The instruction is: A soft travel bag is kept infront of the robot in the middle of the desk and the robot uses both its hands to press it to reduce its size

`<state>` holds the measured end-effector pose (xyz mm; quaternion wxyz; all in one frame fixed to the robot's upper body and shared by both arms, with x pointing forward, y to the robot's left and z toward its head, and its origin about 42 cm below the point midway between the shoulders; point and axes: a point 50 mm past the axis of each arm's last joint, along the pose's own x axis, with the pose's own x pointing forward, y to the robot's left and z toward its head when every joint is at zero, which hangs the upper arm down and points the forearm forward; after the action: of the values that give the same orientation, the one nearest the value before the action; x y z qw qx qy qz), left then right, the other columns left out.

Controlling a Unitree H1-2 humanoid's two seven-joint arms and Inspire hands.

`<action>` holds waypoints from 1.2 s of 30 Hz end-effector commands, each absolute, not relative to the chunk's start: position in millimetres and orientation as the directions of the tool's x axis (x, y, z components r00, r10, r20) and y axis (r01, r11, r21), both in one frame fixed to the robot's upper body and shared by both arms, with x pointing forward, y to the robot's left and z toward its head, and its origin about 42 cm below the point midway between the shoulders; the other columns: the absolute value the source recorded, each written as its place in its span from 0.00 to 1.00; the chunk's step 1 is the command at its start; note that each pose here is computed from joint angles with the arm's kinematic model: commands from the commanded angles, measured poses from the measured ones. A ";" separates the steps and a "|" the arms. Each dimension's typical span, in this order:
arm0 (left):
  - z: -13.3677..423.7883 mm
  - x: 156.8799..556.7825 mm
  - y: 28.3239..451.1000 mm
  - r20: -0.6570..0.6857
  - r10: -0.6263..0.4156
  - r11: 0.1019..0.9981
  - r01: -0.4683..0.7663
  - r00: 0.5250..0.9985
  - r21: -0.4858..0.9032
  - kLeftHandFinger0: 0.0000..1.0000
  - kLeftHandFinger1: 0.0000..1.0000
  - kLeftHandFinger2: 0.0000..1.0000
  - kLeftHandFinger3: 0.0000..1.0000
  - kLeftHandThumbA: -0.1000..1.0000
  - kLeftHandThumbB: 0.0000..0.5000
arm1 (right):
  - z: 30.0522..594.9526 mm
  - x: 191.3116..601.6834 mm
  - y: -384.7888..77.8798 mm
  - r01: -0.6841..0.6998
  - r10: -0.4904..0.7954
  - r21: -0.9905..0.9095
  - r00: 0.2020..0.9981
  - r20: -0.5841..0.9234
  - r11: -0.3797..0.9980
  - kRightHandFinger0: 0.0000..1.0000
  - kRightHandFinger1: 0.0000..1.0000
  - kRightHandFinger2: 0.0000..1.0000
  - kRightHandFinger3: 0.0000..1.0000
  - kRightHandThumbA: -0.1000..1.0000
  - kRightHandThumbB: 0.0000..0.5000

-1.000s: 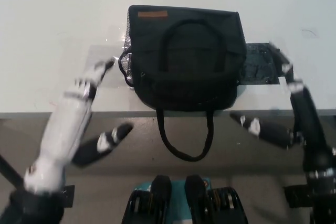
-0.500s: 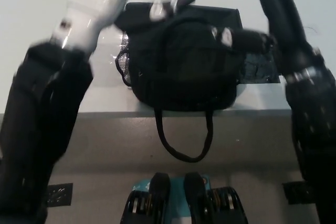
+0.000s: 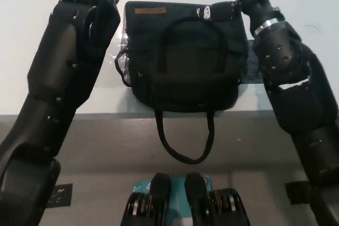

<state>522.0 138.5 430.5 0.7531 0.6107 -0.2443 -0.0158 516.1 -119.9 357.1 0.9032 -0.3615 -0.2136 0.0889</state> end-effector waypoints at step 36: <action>225.6 550.2 129.6 -0.028 -0.151 0.167 0.053 0.988 0.985 1.00 1.00 1.00 1.00 1.00 0.52 | 214.8 521.3 -134.9 -0.098 0.150 -0.464 0.986 0.077 0.881 1.00 1.00 1.00 1.00 1.00 0.56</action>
<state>552.8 132.6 240.7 0.7565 0.6487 -0.0275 -0.0784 520.5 -134.3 222.9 0.9605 -0.2632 -0.0450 0.0785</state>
